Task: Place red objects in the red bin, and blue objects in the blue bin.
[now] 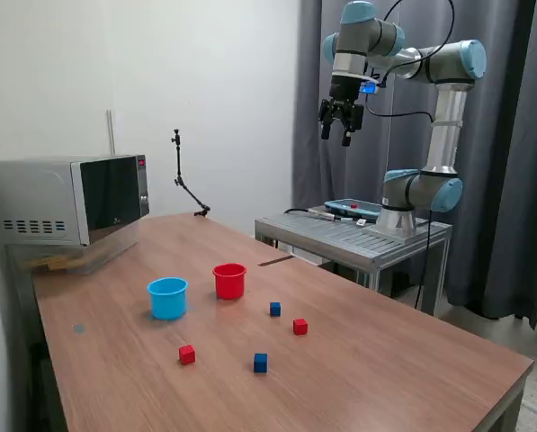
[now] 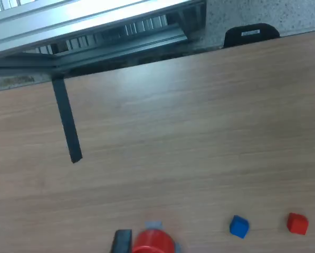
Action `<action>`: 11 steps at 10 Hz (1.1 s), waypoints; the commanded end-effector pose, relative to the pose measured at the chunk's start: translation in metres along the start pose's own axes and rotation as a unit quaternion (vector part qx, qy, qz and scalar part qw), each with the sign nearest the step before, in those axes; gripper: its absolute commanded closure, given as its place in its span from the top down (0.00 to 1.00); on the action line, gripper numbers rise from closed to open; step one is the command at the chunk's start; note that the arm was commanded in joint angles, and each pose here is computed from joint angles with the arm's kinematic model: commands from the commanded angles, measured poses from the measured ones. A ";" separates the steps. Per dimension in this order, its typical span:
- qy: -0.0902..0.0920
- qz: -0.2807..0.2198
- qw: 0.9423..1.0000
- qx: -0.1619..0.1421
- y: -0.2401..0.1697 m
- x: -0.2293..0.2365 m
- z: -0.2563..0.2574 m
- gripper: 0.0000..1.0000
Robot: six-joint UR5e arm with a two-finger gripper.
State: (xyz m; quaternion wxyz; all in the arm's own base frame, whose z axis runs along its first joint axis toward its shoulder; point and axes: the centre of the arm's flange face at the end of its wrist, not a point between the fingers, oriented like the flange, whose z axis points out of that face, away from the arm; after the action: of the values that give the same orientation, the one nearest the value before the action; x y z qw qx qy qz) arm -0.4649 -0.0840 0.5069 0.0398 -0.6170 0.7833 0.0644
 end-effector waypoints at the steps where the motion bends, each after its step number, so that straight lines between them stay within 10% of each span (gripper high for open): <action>1: 0.000 -0.001 1.000 0.000 0.000 0.001 0.000 1.00; 11: 0.000 -0.001 1.000 0.000 -0.001 0.001 0.001 1.00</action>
State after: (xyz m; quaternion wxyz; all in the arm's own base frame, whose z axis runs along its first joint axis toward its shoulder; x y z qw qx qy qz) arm -0.4648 -0.0846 0.5065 0.0385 -0.6174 0.7830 0.0651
